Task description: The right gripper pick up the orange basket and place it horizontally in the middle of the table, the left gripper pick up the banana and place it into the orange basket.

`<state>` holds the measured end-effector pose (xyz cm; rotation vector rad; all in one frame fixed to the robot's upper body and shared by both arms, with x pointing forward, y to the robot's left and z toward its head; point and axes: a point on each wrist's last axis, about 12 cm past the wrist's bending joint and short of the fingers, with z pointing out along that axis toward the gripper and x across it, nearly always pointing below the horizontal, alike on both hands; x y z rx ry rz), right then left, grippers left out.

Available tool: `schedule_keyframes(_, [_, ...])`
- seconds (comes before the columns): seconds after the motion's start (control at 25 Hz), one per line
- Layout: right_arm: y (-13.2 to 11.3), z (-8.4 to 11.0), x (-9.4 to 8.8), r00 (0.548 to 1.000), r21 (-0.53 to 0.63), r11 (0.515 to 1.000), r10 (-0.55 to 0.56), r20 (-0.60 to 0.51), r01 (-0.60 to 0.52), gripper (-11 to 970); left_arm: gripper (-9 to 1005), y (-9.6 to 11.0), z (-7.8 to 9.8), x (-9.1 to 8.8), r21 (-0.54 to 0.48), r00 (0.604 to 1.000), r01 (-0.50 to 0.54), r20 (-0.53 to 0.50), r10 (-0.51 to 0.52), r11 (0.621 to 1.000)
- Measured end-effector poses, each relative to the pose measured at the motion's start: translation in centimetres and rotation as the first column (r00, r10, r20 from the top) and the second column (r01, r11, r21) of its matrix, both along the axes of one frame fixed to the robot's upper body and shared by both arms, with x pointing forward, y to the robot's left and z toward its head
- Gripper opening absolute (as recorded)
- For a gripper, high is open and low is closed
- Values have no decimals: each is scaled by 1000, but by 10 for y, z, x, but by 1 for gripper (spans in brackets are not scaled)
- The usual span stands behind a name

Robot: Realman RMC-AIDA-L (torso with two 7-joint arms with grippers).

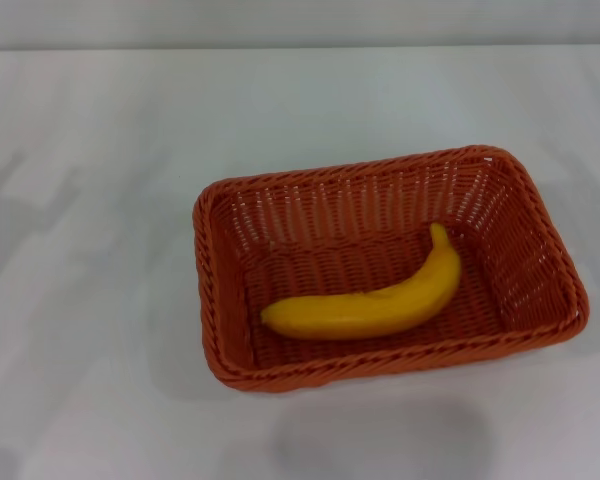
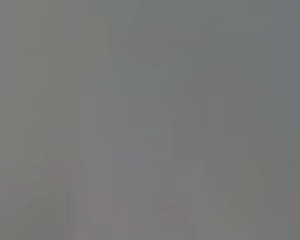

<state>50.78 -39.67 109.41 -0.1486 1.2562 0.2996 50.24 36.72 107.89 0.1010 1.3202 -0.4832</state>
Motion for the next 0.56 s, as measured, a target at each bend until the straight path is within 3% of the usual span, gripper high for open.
schedule_keyframes(0.24, [10, -4, 6, 999, -10, 999, -33, 23, 33, 693, 889, -7, -32, -32, -7, 971, -238, 37, 238, 971])
schedule_keyframes(0.56, [17, -1, 20, 994, -80, 993, -81, 70, 87, 693, 889, -15, -37, -23, -27, 943, -331, 29, 332, 943])
